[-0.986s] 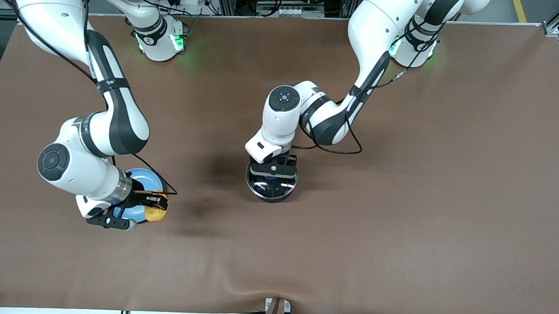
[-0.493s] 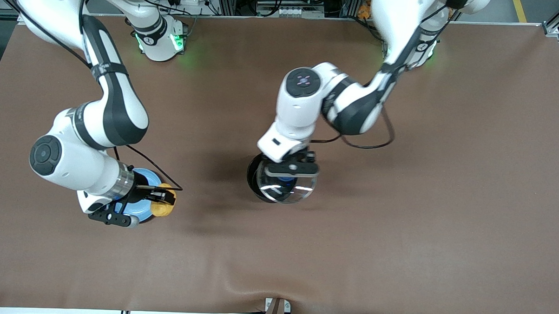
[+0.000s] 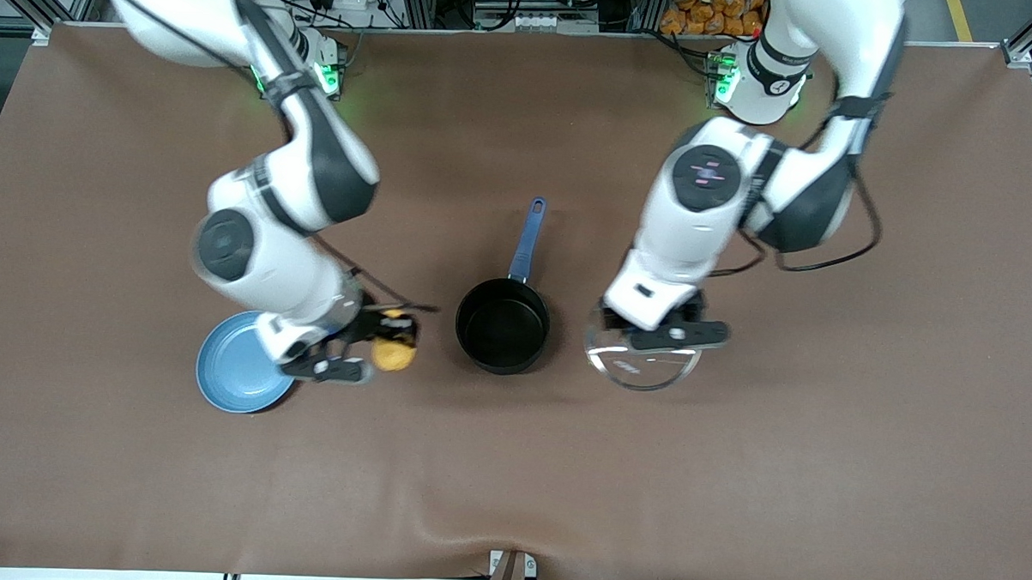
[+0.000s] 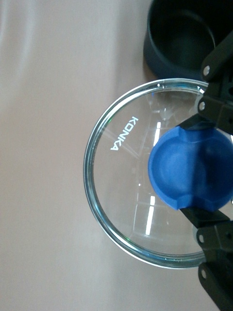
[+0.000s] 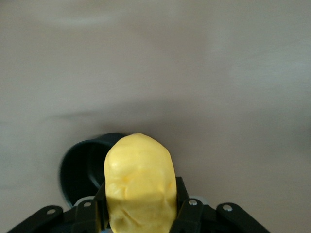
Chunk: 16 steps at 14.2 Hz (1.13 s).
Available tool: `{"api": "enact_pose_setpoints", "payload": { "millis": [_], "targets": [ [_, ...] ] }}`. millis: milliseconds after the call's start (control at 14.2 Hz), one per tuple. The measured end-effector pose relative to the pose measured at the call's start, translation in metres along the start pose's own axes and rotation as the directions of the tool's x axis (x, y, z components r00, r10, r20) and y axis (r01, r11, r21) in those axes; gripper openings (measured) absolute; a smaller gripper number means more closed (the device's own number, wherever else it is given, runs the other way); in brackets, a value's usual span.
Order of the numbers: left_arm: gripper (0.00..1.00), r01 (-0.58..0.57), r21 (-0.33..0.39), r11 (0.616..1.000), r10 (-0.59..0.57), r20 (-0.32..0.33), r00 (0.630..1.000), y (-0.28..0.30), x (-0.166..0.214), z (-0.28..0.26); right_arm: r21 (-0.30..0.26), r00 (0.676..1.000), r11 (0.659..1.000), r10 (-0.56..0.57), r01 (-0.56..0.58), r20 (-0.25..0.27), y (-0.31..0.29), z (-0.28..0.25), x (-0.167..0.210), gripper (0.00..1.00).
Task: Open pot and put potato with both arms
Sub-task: 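Set the lid down with the left gripper while the right carries potato over pot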
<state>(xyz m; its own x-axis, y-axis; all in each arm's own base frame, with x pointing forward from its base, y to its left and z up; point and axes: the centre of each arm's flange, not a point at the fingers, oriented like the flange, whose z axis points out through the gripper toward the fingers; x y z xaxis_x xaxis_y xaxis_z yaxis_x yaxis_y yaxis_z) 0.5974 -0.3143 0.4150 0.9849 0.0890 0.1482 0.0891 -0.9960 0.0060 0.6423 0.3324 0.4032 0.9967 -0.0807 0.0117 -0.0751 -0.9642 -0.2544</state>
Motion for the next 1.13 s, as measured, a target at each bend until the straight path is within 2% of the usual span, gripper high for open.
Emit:
{"api": "enact_pose_setpoints", "payload": {
  "millis": [141,282,493,704,915,1127],
  "targets": [
    [0.58,-0.028,-0.011,1.000,0.027,-0.020,0.999,-0.053,-0.003,0.003,-0.005,0.999,0.999,-0.031,0.031,-0.019,-0.031,0.013,-0.017,0.53],
    [0.58,-0.068,0.003,0.998,0.068,-0.012,0.998,-0.099,-0.012,0.016,-0.014,0.998,0.999,-0.051,0.050,-0.037,-0.052,0.034,-0.029,0.53],
    [0.58,-0.124,0.017,0.992,0.124,0.008,0.992,-0.155,-0.018,0.049,-0.046,0.995,0.995,-0.088,0.085,-0.054,-0.078,0.079,-0.049,0.53],
    [0.58,-0.169,0.014,0.985,0.169,-0.006,0.986,-0.204,-0.027,0.086,-0.080,0.994,0.993,-0.096,0.091,-0.057,-0.093,0.121,-0.067,0.53],
    [0.58,-0.207,0.012,0.978,0.207,0.023,0.978,-0.229,-0.039,0.123,-0.104,0.996,0.992,-0.074,0.068,-0.051,-0.098,0.146,-0.078,0.53],
    [0.58,-0.221,-0.005,0.975,0.221,0.021,0.975,-0.224,-0.044,0.159,-0.123,0.998,0.992,-0.038,0.032,-0.041,-0.095,0.163,-0.081,0.53]
  ]
}}
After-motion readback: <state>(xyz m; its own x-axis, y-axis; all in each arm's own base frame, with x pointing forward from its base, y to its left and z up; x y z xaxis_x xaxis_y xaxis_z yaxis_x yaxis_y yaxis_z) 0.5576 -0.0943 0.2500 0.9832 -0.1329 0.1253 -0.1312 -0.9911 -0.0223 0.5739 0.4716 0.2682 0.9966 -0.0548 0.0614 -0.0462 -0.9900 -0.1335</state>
